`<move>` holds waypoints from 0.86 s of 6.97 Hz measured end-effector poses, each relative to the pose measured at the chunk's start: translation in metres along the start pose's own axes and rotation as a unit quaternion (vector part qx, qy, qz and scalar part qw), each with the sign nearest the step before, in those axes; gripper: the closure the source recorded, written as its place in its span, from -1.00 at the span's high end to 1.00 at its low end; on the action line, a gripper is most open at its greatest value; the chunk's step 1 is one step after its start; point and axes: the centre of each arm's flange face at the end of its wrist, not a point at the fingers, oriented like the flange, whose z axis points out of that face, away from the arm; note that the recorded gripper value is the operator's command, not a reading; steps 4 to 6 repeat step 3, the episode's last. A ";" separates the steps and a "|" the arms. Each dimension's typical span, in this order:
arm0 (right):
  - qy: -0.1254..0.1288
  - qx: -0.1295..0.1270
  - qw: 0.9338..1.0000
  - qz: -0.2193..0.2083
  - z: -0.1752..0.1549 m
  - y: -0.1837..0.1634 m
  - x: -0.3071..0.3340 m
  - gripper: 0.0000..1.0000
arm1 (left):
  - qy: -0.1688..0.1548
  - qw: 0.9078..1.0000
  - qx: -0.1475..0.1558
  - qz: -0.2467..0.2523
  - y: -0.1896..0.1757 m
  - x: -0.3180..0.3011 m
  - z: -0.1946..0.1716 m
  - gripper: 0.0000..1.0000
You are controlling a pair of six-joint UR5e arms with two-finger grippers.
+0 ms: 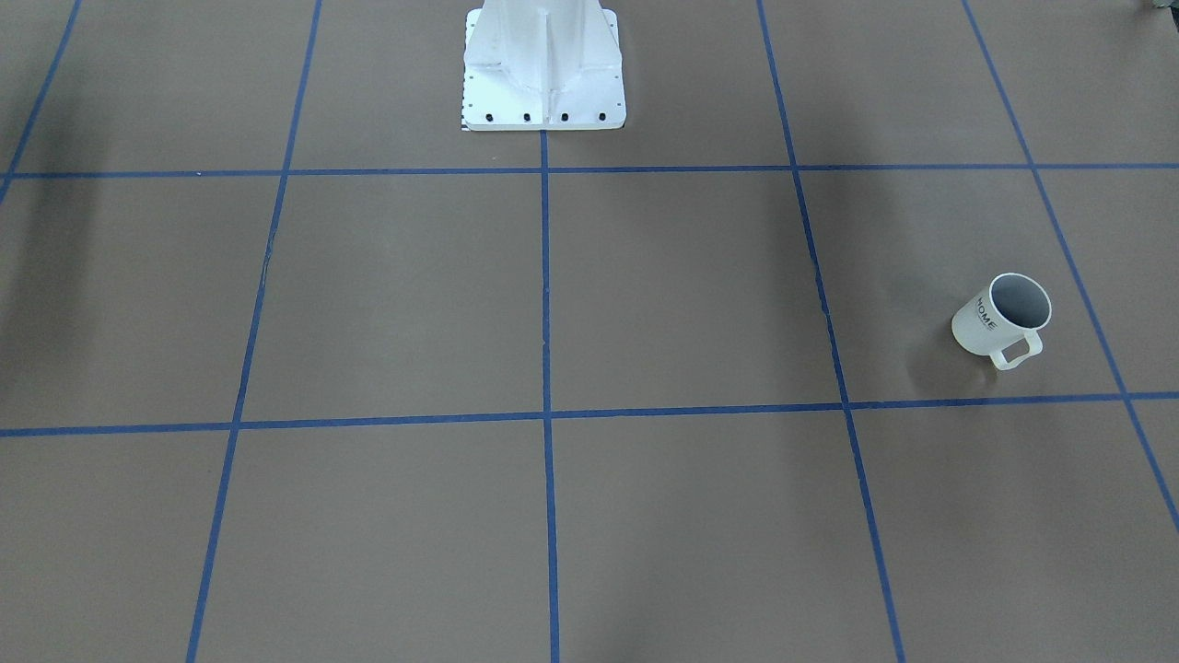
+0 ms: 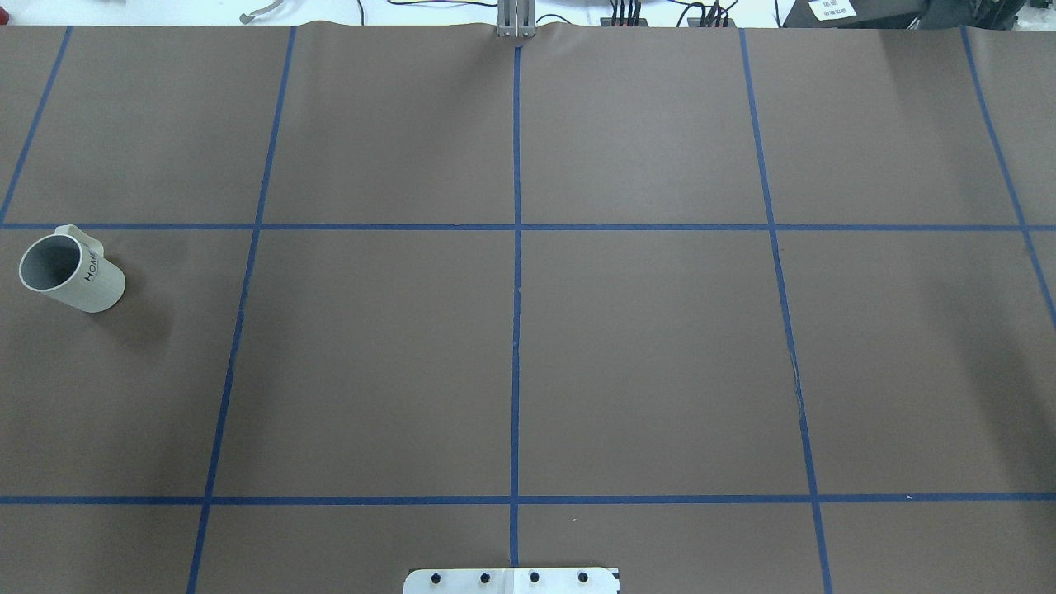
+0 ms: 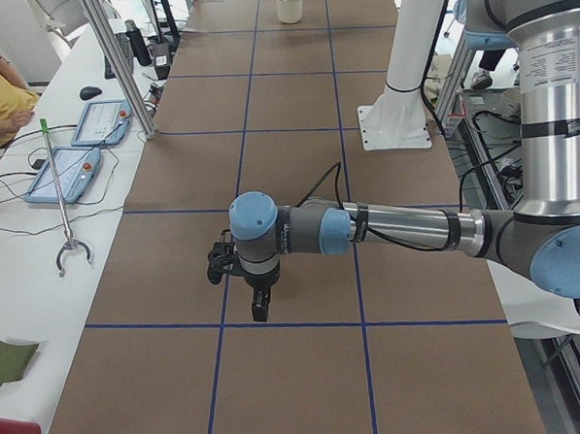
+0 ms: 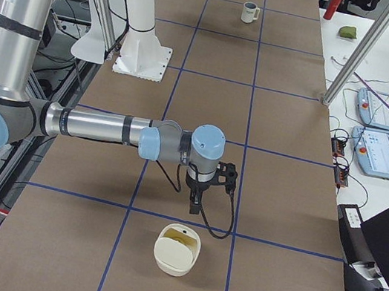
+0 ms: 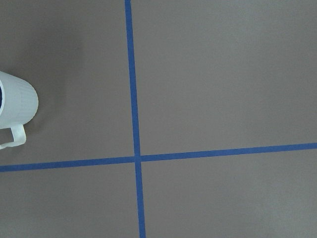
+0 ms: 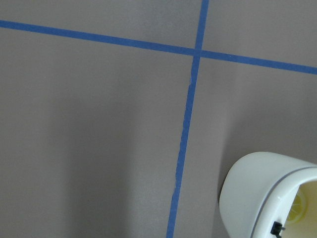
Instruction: Left arm hands cup to right arm to dump lemon
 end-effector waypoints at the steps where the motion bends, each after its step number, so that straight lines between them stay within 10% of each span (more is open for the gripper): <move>1: 0.000 0.001 1.000 -0.001 -0.001 -0.001 -0.001 1.00 | 0.000 1.000 0.000 0.001 0.000 0.000 0.000 1.00; 6: 0.000 0.005 1.000 -0.005 -0.003 -0.004 -0.003 1.00 | 0.000 1.000 0.001 0.003 0.000 0.001 -0.001 1.00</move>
